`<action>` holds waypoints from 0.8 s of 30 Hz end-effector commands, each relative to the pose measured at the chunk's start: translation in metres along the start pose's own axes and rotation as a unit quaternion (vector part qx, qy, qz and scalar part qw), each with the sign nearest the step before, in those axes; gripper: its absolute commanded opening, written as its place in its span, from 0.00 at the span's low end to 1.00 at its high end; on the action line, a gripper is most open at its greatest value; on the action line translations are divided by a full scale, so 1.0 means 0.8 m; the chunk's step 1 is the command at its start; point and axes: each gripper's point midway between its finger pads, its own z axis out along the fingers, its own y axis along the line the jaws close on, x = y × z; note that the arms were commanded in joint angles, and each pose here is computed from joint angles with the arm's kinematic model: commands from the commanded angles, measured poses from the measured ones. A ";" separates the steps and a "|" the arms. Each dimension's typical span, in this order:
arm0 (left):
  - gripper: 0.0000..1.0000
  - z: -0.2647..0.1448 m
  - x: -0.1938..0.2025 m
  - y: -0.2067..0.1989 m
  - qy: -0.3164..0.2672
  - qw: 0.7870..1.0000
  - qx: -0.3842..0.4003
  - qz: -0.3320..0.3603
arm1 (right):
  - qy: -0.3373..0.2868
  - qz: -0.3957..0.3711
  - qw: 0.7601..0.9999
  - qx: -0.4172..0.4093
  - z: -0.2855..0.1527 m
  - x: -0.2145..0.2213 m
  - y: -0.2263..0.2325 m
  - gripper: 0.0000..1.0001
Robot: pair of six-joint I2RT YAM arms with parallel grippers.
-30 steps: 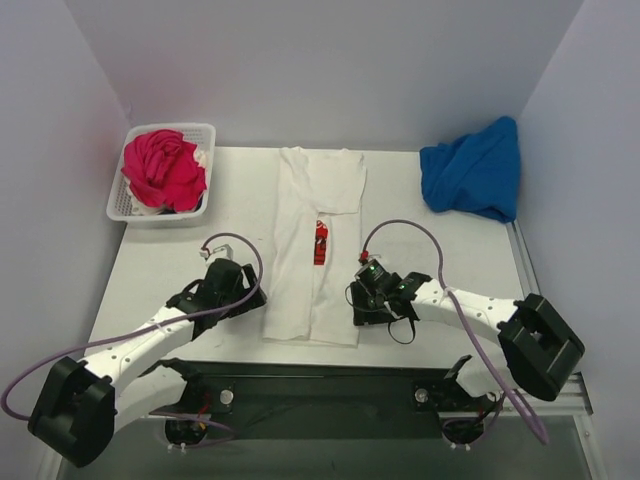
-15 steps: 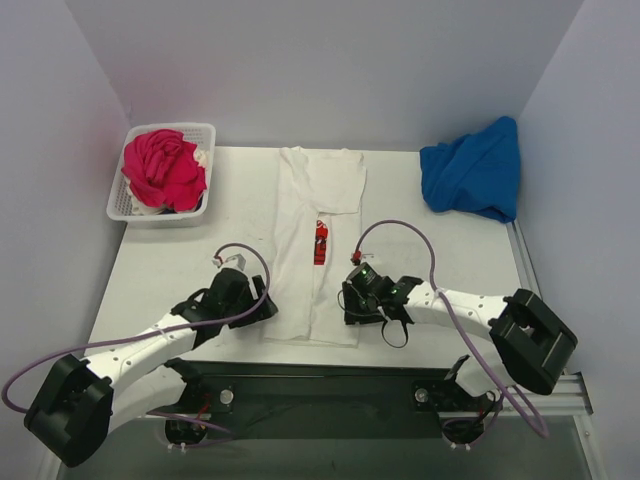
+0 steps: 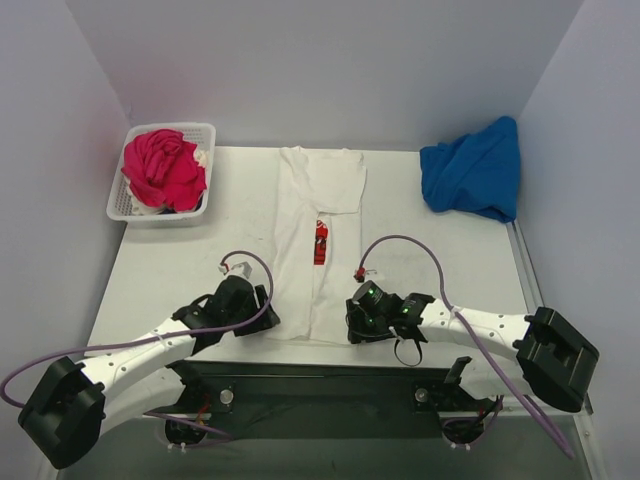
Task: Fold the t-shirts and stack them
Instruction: Fold the tshirt
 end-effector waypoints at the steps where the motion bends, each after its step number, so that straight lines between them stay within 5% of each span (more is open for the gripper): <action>1: 0.68 0.000 0.046 0.040 0.065 0.996 -0.055 0.000 | 0.091 -0.003 0.995 0.050 -0.001 0.063 -0.038 0.46; 15: 0.61 -0.006 0.081 0.087 0.104 0.975 -0.190 0.044 | 0.124 -0.014 0.991 0.041 0.014 0.071 -0.027 0.35; 24: 0.57 -0.029 0.093 0.088 0.094 0.971 -0.219 0.009 | 0.137 -0.016 0.988 0.066 0.008 0.085 -0.039 0.33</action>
